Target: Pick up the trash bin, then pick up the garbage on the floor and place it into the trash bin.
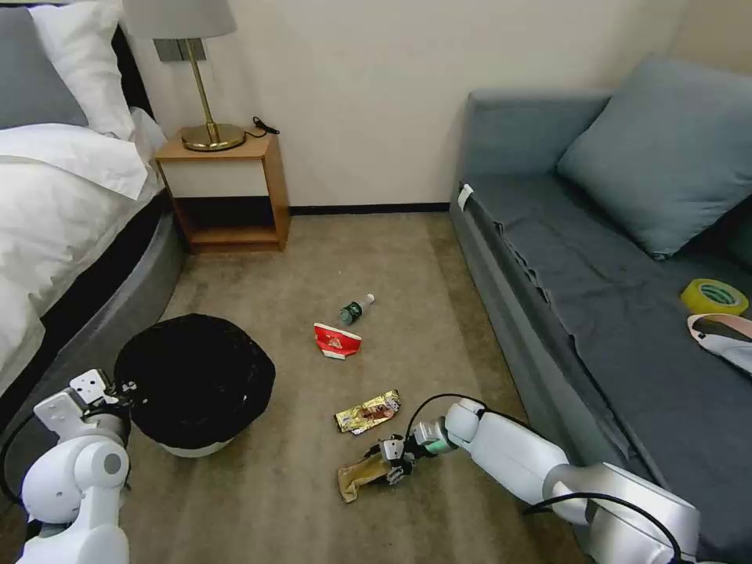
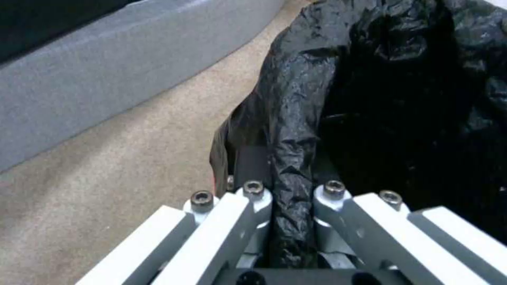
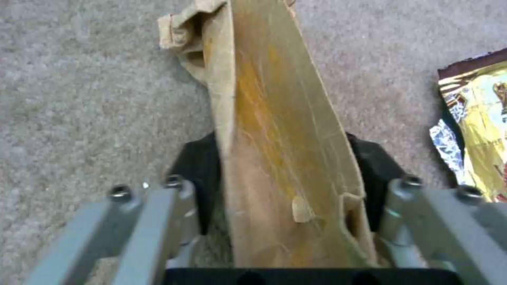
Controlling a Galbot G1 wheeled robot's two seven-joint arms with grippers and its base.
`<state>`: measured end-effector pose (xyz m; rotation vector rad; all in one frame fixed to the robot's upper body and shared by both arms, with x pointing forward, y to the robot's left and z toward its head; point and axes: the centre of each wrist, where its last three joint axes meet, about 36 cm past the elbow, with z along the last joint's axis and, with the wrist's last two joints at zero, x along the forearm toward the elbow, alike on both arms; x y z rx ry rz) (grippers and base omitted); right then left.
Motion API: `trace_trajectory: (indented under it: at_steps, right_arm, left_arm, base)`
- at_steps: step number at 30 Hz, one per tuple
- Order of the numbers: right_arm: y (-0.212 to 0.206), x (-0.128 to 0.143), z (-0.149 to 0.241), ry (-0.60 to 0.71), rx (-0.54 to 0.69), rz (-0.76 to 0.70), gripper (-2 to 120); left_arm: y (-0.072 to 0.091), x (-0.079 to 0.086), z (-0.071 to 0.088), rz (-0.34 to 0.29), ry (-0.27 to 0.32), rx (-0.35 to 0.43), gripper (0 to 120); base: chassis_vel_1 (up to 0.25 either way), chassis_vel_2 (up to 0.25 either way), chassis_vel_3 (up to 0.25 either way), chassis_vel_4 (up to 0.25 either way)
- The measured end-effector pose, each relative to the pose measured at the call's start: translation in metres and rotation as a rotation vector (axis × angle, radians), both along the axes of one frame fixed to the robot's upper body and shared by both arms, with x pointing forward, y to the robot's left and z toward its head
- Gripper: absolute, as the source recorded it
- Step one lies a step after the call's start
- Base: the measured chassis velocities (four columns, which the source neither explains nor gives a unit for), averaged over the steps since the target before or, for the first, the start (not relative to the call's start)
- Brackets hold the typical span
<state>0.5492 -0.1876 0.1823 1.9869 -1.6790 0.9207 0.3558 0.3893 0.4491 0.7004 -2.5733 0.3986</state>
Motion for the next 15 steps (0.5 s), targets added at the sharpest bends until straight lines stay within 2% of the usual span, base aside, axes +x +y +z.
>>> trace_trajectory:
  at_steps: [5,7,10,15]
  right_arm:
    - [-0.0011,0.0006,0.0008,-0.001,0.003,0.0,29]
    - [-0.0014,0.0009,0.0013,-0.001,0.004,0.0,26]
    - [-0.001,0.0024,0.0038,-0.005,0.016,-0.002,8]
    - [-0.0045,0.0036,0.0055,-0.008,0.022,-0.007,0]
  left_arm:
    - [0.0018,-0.0005,0.0007,0.002,-0.001,0.002,4]
    - [0.0021,-0.0004,0.0008,0.001,-0.001,0.002,4]
    - [0.0027,0.0009,0.0003,0.002,-0.001,0.001,4]
    - [0.001,0.0021,-0.0014,-0.001,0.002,-0.003,4]
  base:
    - [0.0,0.0,0.0,0.0]
    - [0.0,0.0,0.0,0.0]
    - [0.0,0.0,0.0,0.0]
    - [0.0,0.0,0.0,0.0]
